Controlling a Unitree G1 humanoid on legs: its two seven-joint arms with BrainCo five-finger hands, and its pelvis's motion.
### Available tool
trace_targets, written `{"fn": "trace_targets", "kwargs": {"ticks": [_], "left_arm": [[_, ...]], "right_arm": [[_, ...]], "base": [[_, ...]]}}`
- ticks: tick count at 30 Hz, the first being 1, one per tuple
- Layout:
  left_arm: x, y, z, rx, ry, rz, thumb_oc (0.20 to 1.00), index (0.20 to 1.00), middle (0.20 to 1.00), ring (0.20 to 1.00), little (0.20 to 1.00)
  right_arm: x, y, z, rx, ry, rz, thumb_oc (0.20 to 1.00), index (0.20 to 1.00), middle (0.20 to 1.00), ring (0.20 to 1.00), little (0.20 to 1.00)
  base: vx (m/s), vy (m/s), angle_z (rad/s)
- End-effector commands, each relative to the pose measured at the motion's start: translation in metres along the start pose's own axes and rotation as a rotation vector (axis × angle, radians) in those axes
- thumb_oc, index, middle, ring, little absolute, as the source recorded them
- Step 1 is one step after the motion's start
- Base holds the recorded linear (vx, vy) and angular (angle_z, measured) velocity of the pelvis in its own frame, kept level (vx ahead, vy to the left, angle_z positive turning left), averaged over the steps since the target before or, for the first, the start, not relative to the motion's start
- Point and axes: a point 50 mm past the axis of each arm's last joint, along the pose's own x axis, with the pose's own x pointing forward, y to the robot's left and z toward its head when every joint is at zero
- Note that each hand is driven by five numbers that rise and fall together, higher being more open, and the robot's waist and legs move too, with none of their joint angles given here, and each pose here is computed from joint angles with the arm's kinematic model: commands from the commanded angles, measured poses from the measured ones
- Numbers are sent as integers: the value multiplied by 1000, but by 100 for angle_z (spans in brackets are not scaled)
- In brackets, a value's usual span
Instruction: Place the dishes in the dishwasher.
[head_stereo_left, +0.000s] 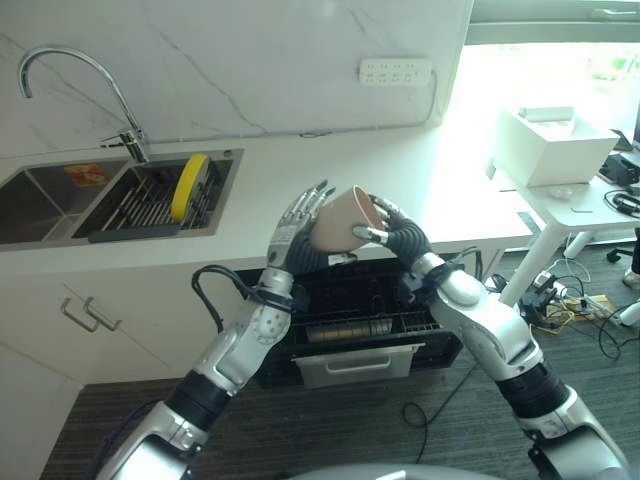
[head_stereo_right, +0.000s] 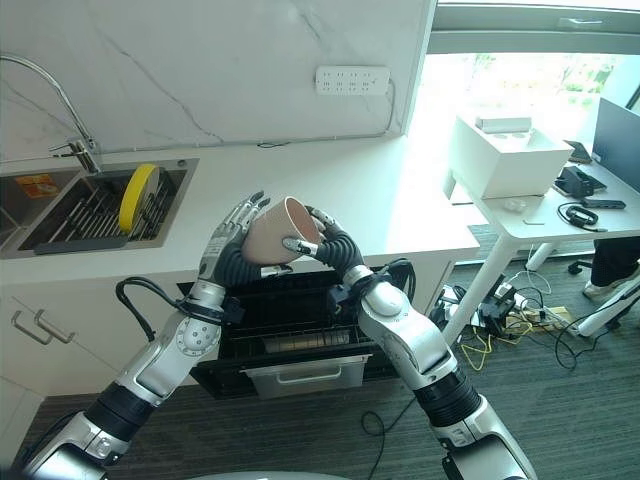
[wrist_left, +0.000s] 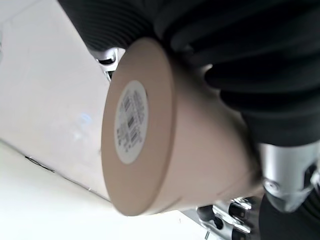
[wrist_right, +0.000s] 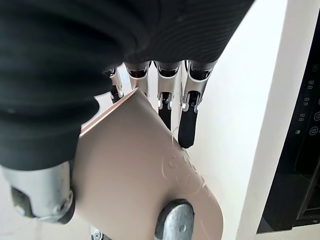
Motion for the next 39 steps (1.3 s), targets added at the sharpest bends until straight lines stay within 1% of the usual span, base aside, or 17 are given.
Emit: {"fn": "trace_targets", "kwargs": {"ticks": [1,9,14,16,17,24,29,33,36,39], "left_arm": [[25,24,7,16,-79,100,1000,1000,1000,1000,1000],[20,36,8,-26,-84,110,1000,1000,1000,1000,1000],[12,57,20,-24,-172,151,1000,1000,1000,1000,1000],[10,61,21,-21,-185,160,1000,1000,1000,1000,1000],[7,68,23,-12,-201,175,1000,1000,1000,1000,1000],[-5,84,19,-5,-189,194,1000,1000,1000,1000,1000],[-13,95,12,1,-149,205,1000,1000,1000,1000,1000],[-1,100,8,-10,-138,213,1000,1000,1000,1000,1000],[15,102,10,-89,-127,221,1000,1000,1000,1000,1000],[22,98,11,-127,-108,176,1000,1000,1000,1000,1000]], "right_arm": [[3,11,72,27,-348,37,200,200,200,200,200],[-2,-6,63,7,-326,-57,200,200,200,200,200],[-13,-30,56,-4,-307,-160,200,200,200,200,200],[-15,-34,54,-8,-303,-180,200,200,200,200,200],[-20,-43,51,-12,-300,-218,200,200,200,200,200],[-42,-69,50,-56,-324,-308,200,200,200,200,200],[-58,-84,54,-99,-355,-340,200,200,200,200,200],[-60,-90,76,-170,-466,-336,200,200,200,200,200],[-58,-90,99,-231,-565,-320,200,200,200,200,200],[-58,-86,115,-267,-625,-300,200,200,200,200,200]], "base": [[0,0,0],[0,0,0],[-1,-1,2],[-2,-3,7],[2,-6,8],[21,-5,2],[49,-3,6],[-150,-22,1],[-227,-11,17],[-120,21,6]]}}
